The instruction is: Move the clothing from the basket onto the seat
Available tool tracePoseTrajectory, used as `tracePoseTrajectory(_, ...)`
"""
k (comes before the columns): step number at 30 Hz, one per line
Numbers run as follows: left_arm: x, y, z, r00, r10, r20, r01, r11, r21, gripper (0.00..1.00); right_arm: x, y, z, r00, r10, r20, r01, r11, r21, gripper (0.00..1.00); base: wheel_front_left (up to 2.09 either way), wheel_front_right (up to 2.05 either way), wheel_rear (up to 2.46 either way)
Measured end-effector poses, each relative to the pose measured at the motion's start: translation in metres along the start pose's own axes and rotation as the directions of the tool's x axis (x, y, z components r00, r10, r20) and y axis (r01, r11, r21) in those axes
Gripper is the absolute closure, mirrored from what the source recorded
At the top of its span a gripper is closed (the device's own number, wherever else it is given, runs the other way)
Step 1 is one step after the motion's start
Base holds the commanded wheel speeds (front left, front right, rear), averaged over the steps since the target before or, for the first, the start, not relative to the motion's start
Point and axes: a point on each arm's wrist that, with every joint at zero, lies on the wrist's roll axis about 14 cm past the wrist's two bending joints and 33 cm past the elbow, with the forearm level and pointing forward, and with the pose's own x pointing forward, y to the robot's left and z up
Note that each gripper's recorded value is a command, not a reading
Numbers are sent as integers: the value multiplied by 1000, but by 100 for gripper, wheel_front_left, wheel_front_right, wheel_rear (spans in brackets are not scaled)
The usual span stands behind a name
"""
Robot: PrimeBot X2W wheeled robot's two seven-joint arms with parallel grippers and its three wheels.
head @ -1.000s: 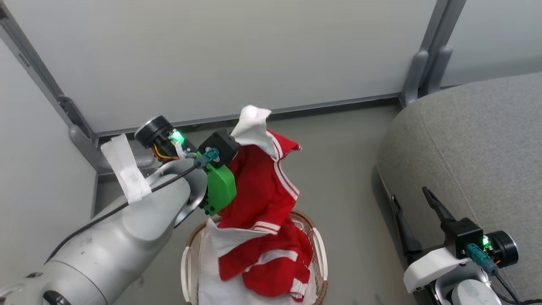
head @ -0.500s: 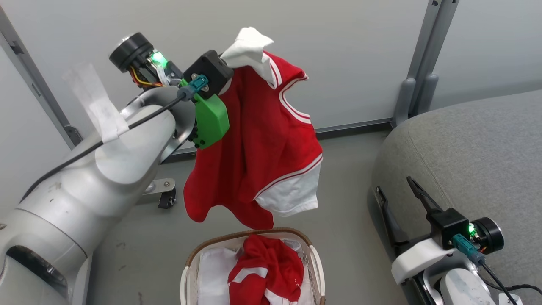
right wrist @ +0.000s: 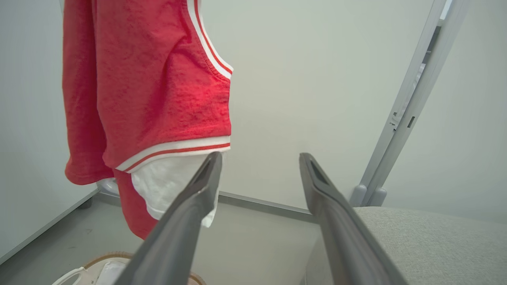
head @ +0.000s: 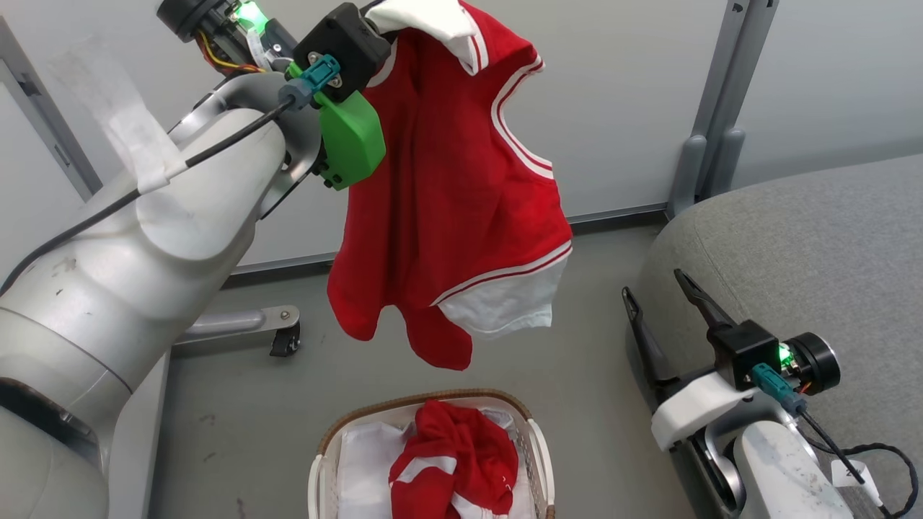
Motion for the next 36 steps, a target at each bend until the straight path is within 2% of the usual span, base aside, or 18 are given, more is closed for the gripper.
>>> tracePoseTrajectory(7, -4, 3, 8, 1000, 7, 28, -7, 1000, 5, 100, 18, 28, -5, 995, 99, -26, -100, 995, -26, 0, 0, 0, 0)
tracePoseTrajectory(15, -2, -6, 20, 998, -13, 69, 13, 1000, 1, 100, 34, 42, -14, 979, 193, -73, -198, 978, -67, 0, 0, 0, 0)
tracePoseTrajectory(21, -2, -11, 32, 994, -29, 105, 28, 1000, 9, 100, 40, 66, -28, 942, 307, -134, -319, 944, -81, 0, 0, 0, 0)
tracePoseTrajectory(24, -2, -14, 37, 992, -35, 119, 34, 999, 9, 100, 41, 82, -34, 913, 373, -163, -390, 917, -83, 0, 0, 0, 0)
tracePoseTrajectory(32, -6, -18, 41, 990, -42, 136, 42, 999, 7, 100, 51, 102, -27, 878, 453, -158, -468, 881, -75, 0, 0, 0, 0)
tracePoseTrajectory(36, -7, -20, 43, 989, -46, 141, 45, 999, 10, 100, 58, 106, -22, 872, 466, -150, -480, 875, -70, 0, 0, 0, 0)
